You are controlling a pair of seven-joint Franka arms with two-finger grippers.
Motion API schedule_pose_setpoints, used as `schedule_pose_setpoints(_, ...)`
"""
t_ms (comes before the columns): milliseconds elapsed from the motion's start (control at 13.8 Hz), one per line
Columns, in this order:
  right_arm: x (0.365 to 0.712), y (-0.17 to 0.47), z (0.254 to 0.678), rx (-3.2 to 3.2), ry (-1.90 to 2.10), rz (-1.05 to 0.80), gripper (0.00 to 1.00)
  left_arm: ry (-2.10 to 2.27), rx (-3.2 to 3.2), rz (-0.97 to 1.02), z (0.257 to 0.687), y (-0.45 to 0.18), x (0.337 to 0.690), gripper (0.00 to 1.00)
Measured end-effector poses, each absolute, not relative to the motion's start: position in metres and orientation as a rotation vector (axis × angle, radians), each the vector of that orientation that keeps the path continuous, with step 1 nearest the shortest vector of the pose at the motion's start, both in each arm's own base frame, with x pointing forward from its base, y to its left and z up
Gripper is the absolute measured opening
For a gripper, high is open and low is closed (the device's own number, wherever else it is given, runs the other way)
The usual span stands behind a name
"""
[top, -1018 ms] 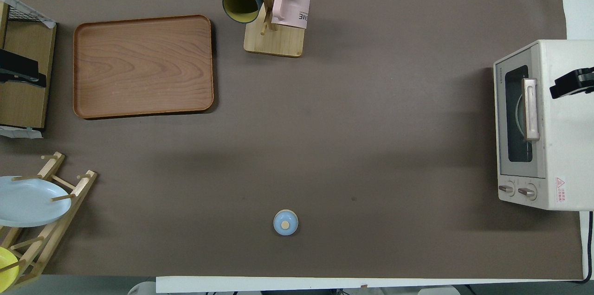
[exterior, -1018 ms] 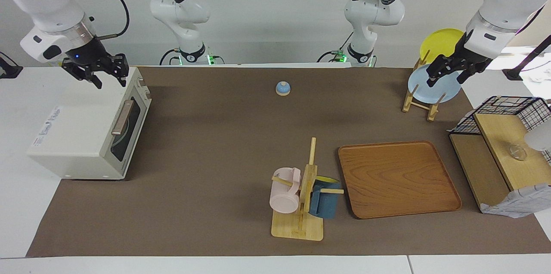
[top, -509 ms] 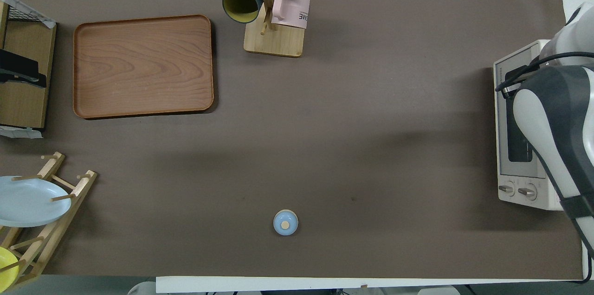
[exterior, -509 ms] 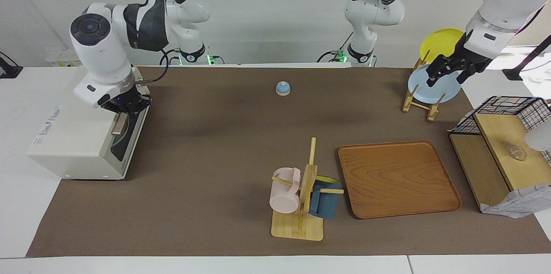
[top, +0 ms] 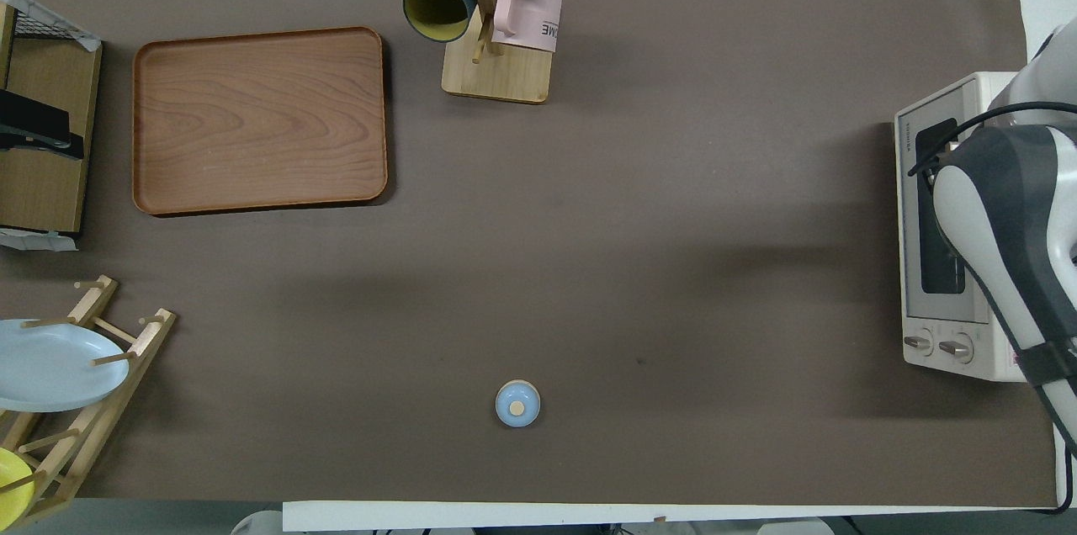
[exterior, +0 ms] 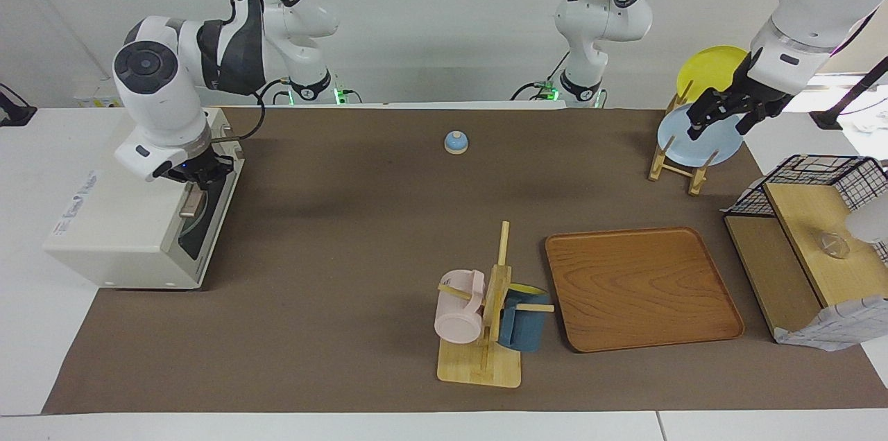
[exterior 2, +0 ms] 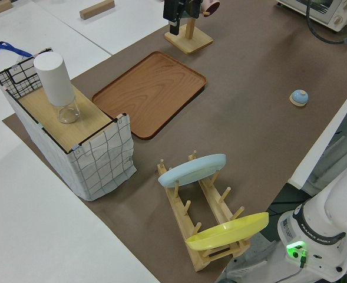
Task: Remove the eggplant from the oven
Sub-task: 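Reach the right gripper to the toaster oven door handle, then pull the oven door down and open with the right gripper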
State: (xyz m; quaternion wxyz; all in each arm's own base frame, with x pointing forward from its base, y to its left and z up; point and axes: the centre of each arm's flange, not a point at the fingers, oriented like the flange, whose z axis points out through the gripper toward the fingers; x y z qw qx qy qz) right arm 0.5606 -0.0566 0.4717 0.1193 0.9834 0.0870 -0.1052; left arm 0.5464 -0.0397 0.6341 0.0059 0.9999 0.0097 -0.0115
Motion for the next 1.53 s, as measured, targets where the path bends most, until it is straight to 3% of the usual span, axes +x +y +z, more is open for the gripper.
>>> schedule_pose_setpoints(291,0.554,-0.062,0.467,2.879,0.257,-0.287,0.01,0.030,3.129,-0.036,0.634,-0.040,0.546,1.00)
schedule_pose_setpoints(509,0.556,-0.017,0.453,2.942,0.197,-0.226,0.01,0.030,3.129,-0.036,0.634,-0.040,0.546,1.00)
schedule_pose_setpoints(727,0.574,0.071,0.378,2.980,0.127,-0.125,0.01,0.030,3.129,-0.037,0.634,-0.040,0.546,1.00)
schedule_pose_setpoints(873,0.583,0.092,0.327,3.018,0.076,-0.133,0.01,0.030,3.130,-0.037,0.634,-0.040,0.546,1.00)
schedule_pose_setpoints(1091,0.592,0.101,0.310,3.106,-0.049,-0.160,0.01,0.030,3.130,-0.037,0.634,-0.040,0.546,1.00)
schedule_pose_setpoints(1309,0.597,0.137,0.362,3.145,-0.183,-0.100,0.31,0.030,3.130,-0.037,0.634,-0.040,0.546,1.00)
schedule_pose_setpoints(1527,0.588,0.105,0.401,3.125,-0.262,-0.153,0.66,0.030,3.130,-0.037,0.634,-0.040,0.546,1.00)
